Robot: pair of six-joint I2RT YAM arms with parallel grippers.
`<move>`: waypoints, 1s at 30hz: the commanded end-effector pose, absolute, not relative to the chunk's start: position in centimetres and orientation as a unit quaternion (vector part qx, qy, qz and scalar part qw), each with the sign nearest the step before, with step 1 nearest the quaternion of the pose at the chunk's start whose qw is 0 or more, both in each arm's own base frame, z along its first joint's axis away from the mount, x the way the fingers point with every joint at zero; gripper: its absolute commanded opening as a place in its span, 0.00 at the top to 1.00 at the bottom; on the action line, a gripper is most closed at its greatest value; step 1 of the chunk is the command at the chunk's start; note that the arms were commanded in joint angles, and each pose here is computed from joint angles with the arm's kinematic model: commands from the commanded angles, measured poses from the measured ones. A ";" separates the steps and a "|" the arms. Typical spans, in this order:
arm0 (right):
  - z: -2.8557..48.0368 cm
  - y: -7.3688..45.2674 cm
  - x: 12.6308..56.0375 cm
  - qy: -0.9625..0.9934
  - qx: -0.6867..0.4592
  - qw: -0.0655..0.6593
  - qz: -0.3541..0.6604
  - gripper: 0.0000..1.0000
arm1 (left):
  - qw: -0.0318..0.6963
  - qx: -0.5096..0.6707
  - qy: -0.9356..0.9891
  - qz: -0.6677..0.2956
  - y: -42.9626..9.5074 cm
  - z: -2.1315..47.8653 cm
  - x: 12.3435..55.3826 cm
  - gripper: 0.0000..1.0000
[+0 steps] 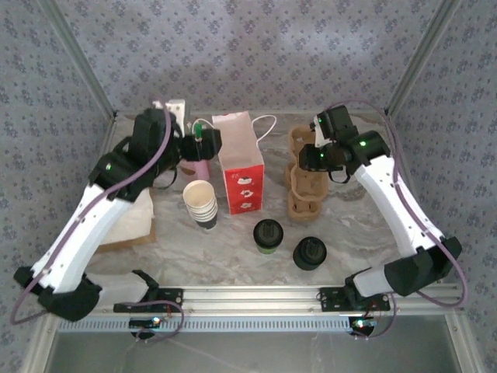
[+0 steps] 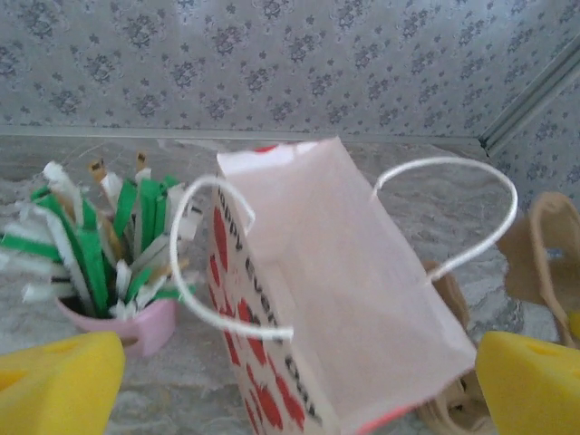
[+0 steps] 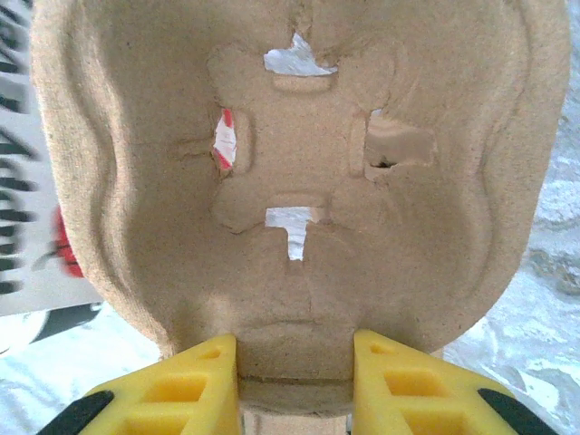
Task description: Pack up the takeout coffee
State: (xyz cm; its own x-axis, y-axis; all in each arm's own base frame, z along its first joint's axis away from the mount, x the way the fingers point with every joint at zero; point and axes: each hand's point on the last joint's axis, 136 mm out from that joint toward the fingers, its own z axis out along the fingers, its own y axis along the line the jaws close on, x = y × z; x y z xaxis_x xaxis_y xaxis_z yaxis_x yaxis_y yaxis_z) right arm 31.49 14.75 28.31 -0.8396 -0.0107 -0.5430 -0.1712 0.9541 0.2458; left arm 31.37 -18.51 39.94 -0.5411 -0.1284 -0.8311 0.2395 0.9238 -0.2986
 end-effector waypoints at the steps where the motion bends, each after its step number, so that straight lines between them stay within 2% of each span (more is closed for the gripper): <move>1: 31.7 15.6 30.1 0.933 -0.053 0.297 0.196 0.68 | 0.440 0.052 0.871 -0.212 -19.8 39.6 34.0 0.01; 10: 38.0 17.3 29.3 0.895 -0.066 0.339 0.283 0.66 | 0.417 0.028 0.873 -0.250 -20.4 41.7 43.4 0.00; 19: 42.3 19.3 29.3 0.860 -0.081 0.360 0.352 0.65 | 0.357 -0.016 0.863 -0.358 -21.3 37.7 51.7 0.01; 22: 43.5 20.2 29.6 0.846 -0.086 0.363 0.380 0.65 | 0.340 -0.011 0.853 -0.397 -22.9 36.4 53.1 0.07; 25: 44.5 21.4 30.1 0.832 -0.091 0.360 0.413 0.65 | 0.325 -0.009 0.848 -0.418 -23.9 35.4 53.9 0.20; 30: 45.4 22.7 31.1 0.814 -0.092 0.357 0.448 0.65 | 0.302 -0.017 0.860 -0.410 -24.1 32.4 54.9 0.37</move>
